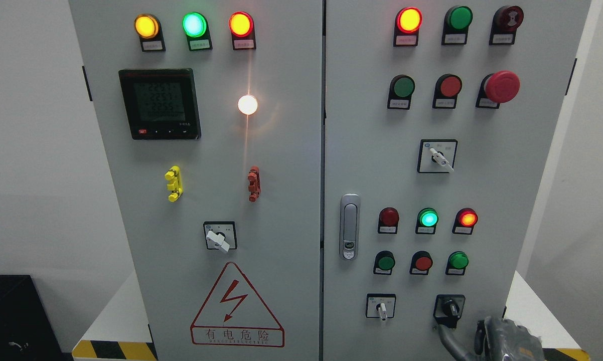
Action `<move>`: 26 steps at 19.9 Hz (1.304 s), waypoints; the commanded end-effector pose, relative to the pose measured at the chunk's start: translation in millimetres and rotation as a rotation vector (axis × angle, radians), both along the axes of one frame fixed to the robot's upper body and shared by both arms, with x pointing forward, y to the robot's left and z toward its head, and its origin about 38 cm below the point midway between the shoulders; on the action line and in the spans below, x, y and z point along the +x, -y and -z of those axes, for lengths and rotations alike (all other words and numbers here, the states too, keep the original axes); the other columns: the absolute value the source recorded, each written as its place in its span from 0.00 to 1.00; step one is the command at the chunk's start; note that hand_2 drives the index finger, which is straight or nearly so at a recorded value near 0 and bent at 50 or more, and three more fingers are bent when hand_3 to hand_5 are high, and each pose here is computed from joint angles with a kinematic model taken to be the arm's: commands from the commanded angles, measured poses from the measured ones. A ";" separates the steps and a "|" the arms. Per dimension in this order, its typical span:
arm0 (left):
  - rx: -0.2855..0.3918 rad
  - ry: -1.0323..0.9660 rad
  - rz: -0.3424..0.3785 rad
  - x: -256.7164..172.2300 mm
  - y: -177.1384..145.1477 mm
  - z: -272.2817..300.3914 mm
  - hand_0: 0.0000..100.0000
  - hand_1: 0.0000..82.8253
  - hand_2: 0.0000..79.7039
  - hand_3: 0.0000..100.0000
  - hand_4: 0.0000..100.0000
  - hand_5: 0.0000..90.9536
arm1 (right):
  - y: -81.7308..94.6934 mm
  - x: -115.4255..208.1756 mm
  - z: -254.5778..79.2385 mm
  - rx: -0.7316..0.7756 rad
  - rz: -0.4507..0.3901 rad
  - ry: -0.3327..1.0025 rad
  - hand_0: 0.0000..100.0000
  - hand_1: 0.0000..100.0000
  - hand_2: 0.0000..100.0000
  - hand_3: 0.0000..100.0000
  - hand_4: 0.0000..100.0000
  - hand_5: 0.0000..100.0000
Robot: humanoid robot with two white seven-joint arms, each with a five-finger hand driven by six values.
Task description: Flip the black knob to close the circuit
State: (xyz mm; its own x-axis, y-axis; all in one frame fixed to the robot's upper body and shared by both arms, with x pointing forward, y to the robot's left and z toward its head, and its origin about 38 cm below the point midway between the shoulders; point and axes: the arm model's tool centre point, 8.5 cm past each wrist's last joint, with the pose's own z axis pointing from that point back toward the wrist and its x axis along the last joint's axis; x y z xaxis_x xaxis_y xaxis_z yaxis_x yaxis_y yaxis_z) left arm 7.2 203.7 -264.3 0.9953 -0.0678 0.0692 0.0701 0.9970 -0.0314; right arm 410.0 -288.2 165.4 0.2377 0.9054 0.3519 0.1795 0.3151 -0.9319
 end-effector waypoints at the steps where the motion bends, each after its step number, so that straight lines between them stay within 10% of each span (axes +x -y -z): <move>1: -0.004 0.002 -0.002 -5.8 1.6 0.3 0.12 0.67 0.00 0.00 0.00 0.00 | -11.5 -13.5 -8.6 -0.002 -0.028 0.039 0.00 0.06 0.86 1.00 0.87 0.92; 14: -0.004 0.002 -0.002 -5.8 1.6 0.3 0.12 0.67 0.00 0.00 0.00 0.00 | -30.9 -82.2 1.9 0.433 -0.168 0.299 0.00 0.09 0.63 0.89 0.78 0.73; 21: -0.002 0.002 -0.002 -5.8 0.6 0.4 0.12 0.67 0.00 0.00 0.00 0.00 | -29.7 -103.0 16.3 0.791 -0.229 0.388 0.00 0.10 0.29 0.45 0.39 0.36; 26: -0.002 0.002 -0.002 -5.8 0.6 0.4 0.12 0.67 0.00 0.00 0.00 0.00 | -30.7 -116.8 24.7 1.081 -0.251 0.411 0.00 0.09 0.21 0.36 0.31 0.24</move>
State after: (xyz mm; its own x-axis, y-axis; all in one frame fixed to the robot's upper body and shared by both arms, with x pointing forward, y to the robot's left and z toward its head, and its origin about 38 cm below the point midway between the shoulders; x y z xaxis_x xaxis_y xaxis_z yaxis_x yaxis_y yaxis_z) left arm 7.2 203.9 -264.3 0.9953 -0.0678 0.0691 0.0701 0.9971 -0.0311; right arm 311.5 -261.9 139.7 -0.1534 0.3859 0.9097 0.2789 0.9001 -0.3348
